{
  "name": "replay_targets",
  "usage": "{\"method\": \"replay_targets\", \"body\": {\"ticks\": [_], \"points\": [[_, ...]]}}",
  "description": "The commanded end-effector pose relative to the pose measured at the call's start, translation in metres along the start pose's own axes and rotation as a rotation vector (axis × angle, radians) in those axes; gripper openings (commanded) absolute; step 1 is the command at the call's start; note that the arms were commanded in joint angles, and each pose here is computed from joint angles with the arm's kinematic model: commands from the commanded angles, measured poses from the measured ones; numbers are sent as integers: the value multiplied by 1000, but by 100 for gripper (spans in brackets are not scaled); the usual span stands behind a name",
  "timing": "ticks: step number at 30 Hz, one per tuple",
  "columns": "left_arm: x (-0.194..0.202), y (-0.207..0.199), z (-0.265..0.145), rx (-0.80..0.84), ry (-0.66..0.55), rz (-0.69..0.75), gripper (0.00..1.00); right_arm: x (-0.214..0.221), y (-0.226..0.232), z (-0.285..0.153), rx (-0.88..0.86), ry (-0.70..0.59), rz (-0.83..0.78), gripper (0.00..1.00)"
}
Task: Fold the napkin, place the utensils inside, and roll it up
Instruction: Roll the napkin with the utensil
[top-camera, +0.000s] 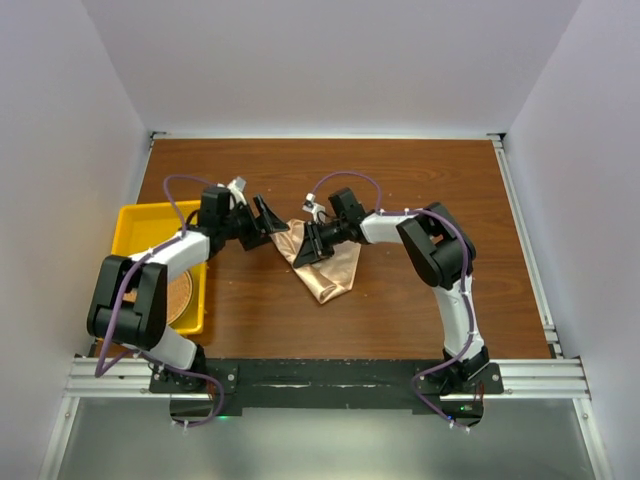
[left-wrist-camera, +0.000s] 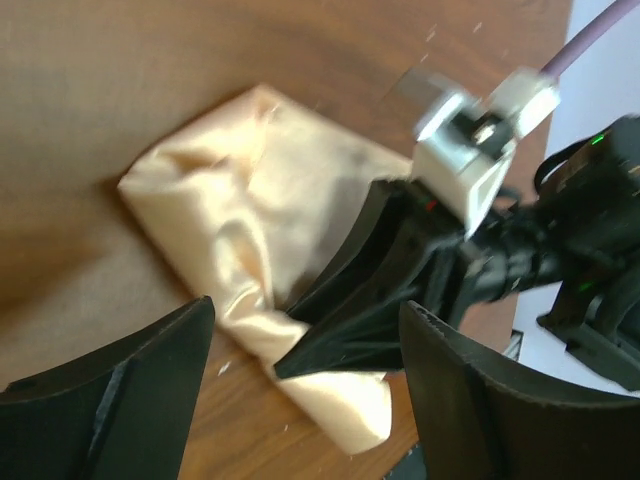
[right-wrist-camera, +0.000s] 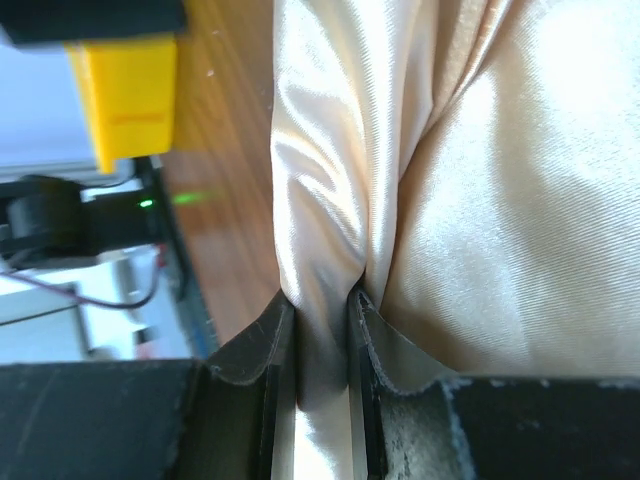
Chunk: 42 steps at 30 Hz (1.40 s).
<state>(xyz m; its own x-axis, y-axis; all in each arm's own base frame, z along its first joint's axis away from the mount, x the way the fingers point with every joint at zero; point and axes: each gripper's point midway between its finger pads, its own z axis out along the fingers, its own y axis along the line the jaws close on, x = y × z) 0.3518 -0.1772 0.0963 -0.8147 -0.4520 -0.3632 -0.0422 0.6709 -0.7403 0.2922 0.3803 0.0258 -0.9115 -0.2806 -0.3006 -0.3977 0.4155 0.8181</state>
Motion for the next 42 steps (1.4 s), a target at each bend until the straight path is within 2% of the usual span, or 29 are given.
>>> {"method": "replay_targets", "body": {"ticks": [1, 5, 8, 13, 20, 25, 30, 31, 32, 35, 39, 40, 42], "points": [[22, 6, -5, 31, 28, -85, 71, 7, -2, -3, -100, 5, 135, 0], [34, 10, -3, 65, 30, -192, 69, 3, -4, -9, -111, -6, 138, 0], [37, 21, 5, -2, 31, -273, 71, 2, -5, -9, -98, 0, 117, 0], [27, 24, 30, -130, 39, -308, 73, 6, -13, -7, -74, 8, 111, 0], [44, 45, 52, -399, 75, -360, 56, 1, -14, -6, -59, -9, 85, 0], [45, 59, 60, -543, 82, -341, 51, -2, -15, -5, -56, -21, 68, 0], [50, 70, 61, -613, 71, -298, 33, -2, -11, -5, -70, -23, 56, 0], [52, 73, 59, -631, 74, -293, 26, -1, -10, -4, -73, -18, 54, 0], [51, 75, 58, -644, 65, -287, 13, -1, -10, -5, -73, -17, 53, 0], [50, 74, 53, -658, 76, -254, 2, 0, -10, -4, -58, 2, 32, 0], [46, 66, 50, -653, 85, -227, 0, 8, -11, -7, 4, 49, 17, 0], [52, 69, 48, -673, 117, -225, 0, 4, -13, -8, 51, 45, -3, 8], [49, 61, 50, -672, 137, -198, 0, 11, -5, -13, 110, 89, -50, 17]]}}
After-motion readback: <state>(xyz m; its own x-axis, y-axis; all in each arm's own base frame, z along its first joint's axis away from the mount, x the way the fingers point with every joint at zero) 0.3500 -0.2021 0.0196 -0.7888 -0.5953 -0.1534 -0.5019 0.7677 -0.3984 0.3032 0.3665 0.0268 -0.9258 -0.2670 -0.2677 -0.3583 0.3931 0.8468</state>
